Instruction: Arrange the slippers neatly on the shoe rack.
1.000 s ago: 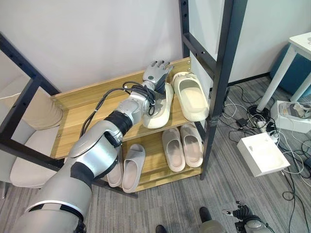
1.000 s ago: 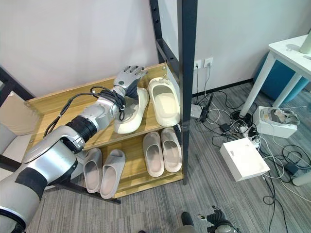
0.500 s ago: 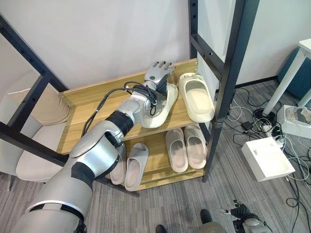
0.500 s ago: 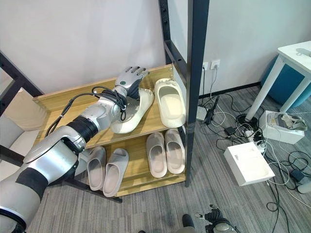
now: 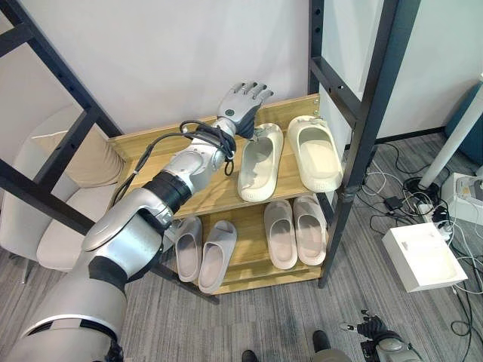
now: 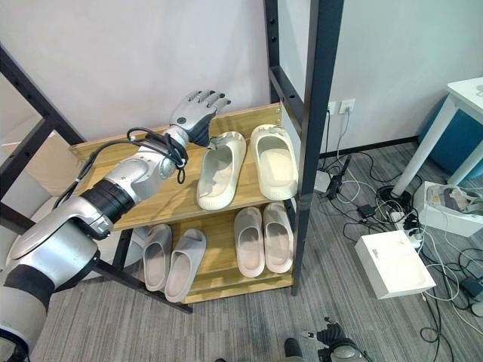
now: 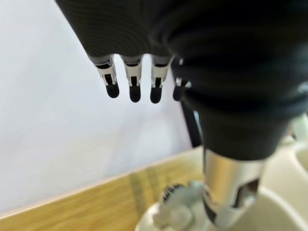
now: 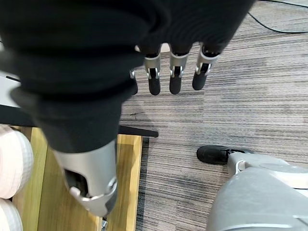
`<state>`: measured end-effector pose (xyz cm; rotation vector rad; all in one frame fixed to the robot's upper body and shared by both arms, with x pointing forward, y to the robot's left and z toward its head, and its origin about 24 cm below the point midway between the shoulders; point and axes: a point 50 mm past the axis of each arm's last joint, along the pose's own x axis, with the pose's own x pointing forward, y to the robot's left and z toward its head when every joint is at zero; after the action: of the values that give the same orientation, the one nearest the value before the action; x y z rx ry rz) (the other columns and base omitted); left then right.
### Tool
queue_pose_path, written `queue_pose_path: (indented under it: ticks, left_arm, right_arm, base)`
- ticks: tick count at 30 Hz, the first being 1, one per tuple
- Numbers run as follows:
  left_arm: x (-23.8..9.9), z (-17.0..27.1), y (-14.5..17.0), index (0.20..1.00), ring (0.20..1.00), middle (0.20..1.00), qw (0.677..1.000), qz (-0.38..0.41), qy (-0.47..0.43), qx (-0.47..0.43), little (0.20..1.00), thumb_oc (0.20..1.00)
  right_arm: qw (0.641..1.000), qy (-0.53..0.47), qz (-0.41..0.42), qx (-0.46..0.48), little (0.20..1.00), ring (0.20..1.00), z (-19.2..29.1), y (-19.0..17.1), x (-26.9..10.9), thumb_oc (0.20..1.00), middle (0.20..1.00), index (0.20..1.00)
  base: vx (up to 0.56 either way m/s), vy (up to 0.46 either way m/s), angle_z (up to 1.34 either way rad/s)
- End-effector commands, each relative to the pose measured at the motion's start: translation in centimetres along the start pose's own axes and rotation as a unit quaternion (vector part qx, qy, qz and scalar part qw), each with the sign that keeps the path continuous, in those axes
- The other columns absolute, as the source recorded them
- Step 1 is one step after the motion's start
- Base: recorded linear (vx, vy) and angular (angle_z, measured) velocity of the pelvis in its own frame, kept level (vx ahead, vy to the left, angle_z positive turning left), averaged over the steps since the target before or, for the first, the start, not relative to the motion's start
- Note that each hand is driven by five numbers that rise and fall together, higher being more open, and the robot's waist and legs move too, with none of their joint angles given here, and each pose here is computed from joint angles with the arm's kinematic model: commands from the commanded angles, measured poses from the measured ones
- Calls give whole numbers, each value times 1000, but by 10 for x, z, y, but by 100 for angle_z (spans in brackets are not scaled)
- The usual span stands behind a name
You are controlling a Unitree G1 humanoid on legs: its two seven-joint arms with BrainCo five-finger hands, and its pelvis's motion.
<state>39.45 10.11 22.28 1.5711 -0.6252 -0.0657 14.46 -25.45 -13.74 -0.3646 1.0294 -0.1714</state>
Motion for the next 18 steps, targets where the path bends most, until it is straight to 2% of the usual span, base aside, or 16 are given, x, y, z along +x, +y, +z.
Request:
queue_pose_path:
  ticks: [1, 3, 4, 5, 6, 7, 8, 9, 10, 11, 12, 13, 15, 16, 17, 18]
  left_arm:
    - [-3, -40, 46, 1000, 1000, 1000, 996, 79, 51, 3, 1000, 1000]
    - [-10, -42, 52, 1000, 1000, 1000, 995, 93, 46, -13, 1000, 1000]
    - [-28, -43, 56, 1000, 1000, 1000, 990, 112, 27, -84, 1000, 1000]
    - [-30, -44, 55, 1000, 1000, 1000, 990, 111, 29, -85, 1000, 1000]
    - [-43, -47, 52, 1000, 1000, 1000, 985, 109, 25, -130, 1000, 1000]
    - [-62, -49, 30, 1000, 1000, 1000, 960, 89, 32, -263, 1000, 1000]
    - [-63, -50, 29, 1000, 1000, 1000, 960, 88, 33, -265, 1000, 1000]
    - [-76, -45, 8, 1000, 1000, 1000, 901, 68, 37, -426, 1000, 1000]
    - [-83, -34, -17, 1000, 1000, 1000, 848, 41, 49, -526, 1000, 1000]
    - [-83, -34, -17, 1000, 1000, 1000, 848, 41, 49, -526, 1000, 1000]
    - [-85, -16, -36, 1000, 1000, 1000, 783, 29, 55, -619, 1000, 1000]
    - [-85, -7, -43, 1000, 1000, 1000, 751, 22, 55, -658, 1000, 1000]
    - [-84, -2, -46, 1000, 1000, 1000, 746, 10, 55, -664, 1000, 1000]
    - [-85, 7, -61, 1000, 1000, 1000, 710, -19, 69, -700, 1000, 1000]
    - [-85, 8, -61, 1000, 1000, 1000, 710, -19, 69, -700, 1000, 1000]
    - [-84, 11, -68, 1000, 1000, 1000, 694, -30, 79, -715, 1000, 1000]
  right_arm:
    - [1000, -11, 17, 21, 1000, 1000, 8, 13, 0, 1000, 1000, 1000]
    - [999, -12, 17, 25, 1000, 1000, 9, 13, 0, 1000, 1000, 1000]
    - [999, -12, 19, 35, 1000, 1000, 10, 14, 0, 1000, 1000, 1000]
    - [999, -11, 19, 32, 1000, 1000, 10, 14, 0, 1000, 1000, 1000]
    - [999, -7, 23, 32, 1000, 1000, 8, 16, 0, 1000, 1000, 1000]
    - [999, 1, 29, 29, 1000, 1000, 5, 19, 0, 1000, 1000, 1000]
    - [999, 2, 29, 27, 1000, 1000, 5, 18, -1, 1000, 1000, 1000]
    - [999, 9, 39, 19, 1000, 1000, 3, 21, -1, 1000, 1000, 1000]
    - [999, 12, 43, 16, 1000, 1000, 3, 23, -1, 1000, 1000, 1000]
    - [999, 12, 43, 16, 1000, 1000, 3, 23, -1, 1000, 1000, 1000]
    - [999, 12, 39, 20, 1000, 1000, 5, 21, 0, 1000, 1000, 1000]
    - [999, 9, 34, 20, 1000, 1000, 7, 18, 1, 1000, 1000, 1000]
    - [999, 8, 29, 23, 1000, 1000, 8, 15, 2, 1000, 1000, 1000]
    - [999, 4, 23, 24, 1000, 1000, 15, 11, 3, 1000, 1000, 1000]
    - [999, 4, 23, 24, 1000, 1000, 15, 11, 3, 1000, 1000, 1000]
    - [999, 4, 23, 22, 1000, 1000, 16, 10, 4, 1000, 1000, 1000]
  base:
    - [-11, -11, 8]
    - [-4, -6, 4]
    - [-1, -3, 5]
    - [0, 0, 0]
    - [-2, 9, 8]
    - [-1, 9, 8]
    - [9, 25, 11]
    - [19, 29, 11]
    - [12, 28, 5]
    - [3, 23, 9]
    - [0, 0, 0]
    - [1, 19, 4]
    - [0, 3, -3]
    - [1, 2, -6]
    - [0, 0, 0]
    - [0, 0, 0]
